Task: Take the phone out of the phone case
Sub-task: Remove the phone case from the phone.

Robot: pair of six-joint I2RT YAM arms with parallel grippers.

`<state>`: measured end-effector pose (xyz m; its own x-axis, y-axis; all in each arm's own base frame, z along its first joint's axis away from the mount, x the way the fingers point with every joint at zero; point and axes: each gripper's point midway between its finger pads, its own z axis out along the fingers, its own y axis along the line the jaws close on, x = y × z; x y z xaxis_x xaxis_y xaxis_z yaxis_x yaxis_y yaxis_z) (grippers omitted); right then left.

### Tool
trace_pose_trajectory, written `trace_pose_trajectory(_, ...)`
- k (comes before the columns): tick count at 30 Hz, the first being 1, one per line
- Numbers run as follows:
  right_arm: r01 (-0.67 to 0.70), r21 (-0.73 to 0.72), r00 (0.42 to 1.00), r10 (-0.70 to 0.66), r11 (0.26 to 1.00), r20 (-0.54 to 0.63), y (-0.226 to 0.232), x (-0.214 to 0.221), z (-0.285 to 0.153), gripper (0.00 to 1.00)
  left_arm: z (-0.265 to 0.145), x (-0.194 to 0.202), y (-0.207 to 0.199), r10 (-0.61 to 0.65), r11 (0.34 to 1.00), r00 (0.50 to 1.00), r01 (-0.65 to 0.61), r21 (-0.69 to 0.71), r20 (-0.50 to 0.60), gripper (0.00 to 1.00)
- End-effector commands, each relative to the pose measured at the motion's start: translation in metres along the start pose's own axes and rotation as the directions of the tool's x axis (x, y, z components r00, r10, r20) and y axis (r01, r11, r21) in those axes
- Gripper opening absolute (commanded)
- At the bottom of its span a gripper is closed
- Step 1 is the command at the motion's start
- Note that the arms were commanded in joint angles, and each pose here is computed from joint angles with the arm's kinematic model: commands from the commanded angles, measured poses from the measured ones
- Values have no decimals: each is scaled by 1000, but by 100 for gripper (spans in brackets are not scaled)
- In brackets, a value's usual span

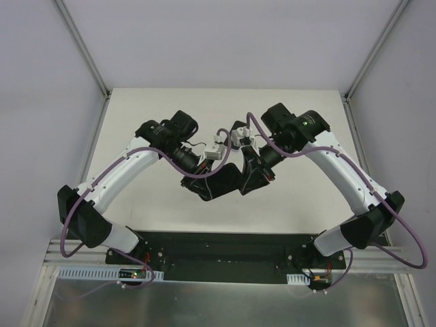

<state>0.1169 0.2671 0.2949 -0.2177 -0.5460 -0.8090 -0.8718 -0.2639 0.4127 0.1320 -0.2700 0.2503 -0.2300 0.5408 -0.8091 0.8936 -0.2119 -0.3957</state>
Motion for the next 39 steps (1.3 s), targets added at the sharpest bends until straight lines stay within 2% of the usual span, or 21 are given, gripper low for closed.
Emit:
trace_pose_trajectory(1, 154, -221, 982, -124, 963, 146, 56, -36, 11, 0, 9, -11, 22, 180, 983, 983, -181, -27, -42, 0)
trace_pose_trajectory(10, 189, -279, 977, -151, 942, 153, 69, -41, 12, 0, 14, -33, 22, 217, 976, 976, -217, 12, 6, 0)
trace_pose_trajectory(20, 203, -293, 973, -157, 934, 172, 74, -52, 11, 0, 21, -38, 13, 225, 971, 973, -228, 72, 49, 0)
trace_pose_trajectory(39, 143, -407, 985, -89, 902, 148, 86, -56, 33, 0, 18, -48, 7, 303, 947, 951, -307, 90, 58, 0)
